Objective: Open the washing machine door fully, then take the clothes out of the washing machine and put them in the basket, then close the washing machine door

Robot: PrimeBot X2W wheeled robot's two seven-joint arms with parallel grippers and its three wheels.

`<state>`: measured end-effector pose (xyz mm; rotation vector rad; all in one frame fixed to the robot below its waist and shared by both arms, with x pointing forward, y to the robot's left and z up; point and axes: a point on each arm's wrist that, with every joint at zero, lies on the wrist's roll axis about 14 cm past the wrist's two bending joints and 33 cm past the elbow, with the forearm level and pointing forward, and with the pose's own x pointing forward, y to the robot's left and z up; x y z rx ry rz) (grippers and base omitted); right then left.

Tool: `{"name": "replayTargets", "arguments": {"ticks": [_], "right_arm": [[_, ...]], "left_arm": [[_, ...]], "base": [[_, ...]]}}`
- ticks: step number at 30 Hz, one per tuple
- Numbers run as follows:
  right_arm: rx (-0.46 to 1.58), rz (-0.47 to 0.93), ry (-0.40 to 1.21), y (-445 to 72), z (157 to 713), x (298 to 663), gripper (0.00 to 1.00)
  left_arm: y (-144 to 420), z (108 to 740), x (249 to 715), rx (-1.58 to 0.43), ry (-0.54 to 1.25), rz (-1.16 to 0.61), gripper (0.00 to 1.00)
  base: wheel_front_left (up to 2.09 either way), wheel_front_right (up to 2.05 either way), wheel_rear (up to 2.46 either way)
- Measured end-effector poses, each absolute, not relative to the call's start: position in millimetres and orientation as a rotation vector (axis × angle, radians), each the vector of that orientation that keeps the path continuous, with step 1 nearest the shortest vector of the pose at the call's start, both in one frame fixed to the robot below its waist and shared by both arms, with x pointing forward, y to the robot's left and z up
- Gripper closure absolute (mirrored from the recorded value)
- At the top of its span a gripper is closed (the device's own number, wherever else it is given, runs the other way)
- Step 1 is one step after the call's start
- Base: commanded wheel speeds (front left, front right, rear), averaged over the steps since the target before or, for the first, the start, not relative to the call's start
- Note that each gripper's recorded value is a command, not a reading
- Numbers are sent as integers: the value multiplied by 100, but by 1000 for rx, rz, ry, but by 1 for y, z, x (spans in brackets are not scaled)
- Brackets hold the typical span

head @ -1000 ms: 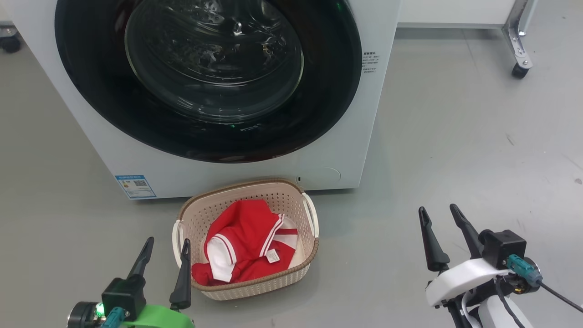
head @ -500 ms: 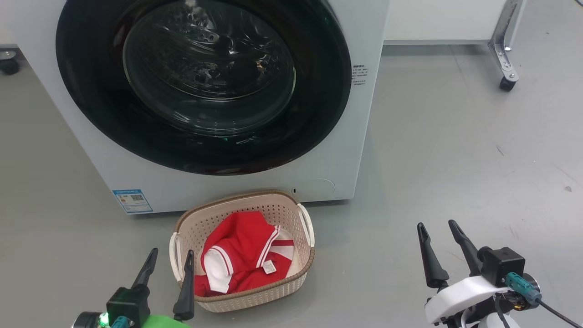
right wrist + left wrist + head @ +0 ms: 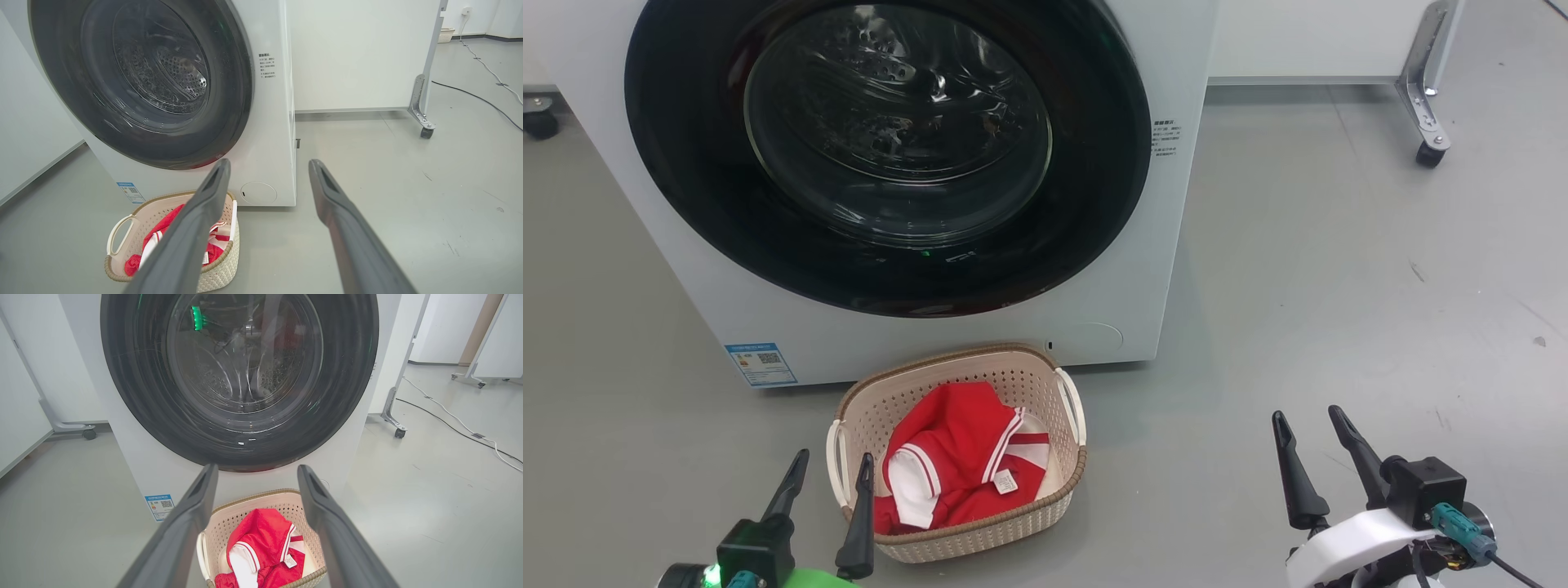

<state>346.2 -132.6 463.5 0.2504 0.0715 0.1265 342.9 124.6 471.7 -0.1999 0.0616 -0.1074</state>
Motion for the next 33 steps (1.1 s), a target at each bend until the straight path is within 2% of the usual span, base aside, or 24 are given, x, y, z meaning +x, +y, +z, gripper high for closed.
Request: {"name": "replayTargets", "arguments": {"ticks": [23,24,33], "right_arm": [[254,121,62,-133,466,344,0],[255,121,65,-133,465,344,100],[285,100,154,-131,438,328,100]], "left_arm": [[124,470,341,-201,73,-105,0],[124,469,341,-201,75,-105,100],[123,443,329,-221,161,-92,100]], "base": [[0,0,0],[0,0,0],[0,0,0]]}}
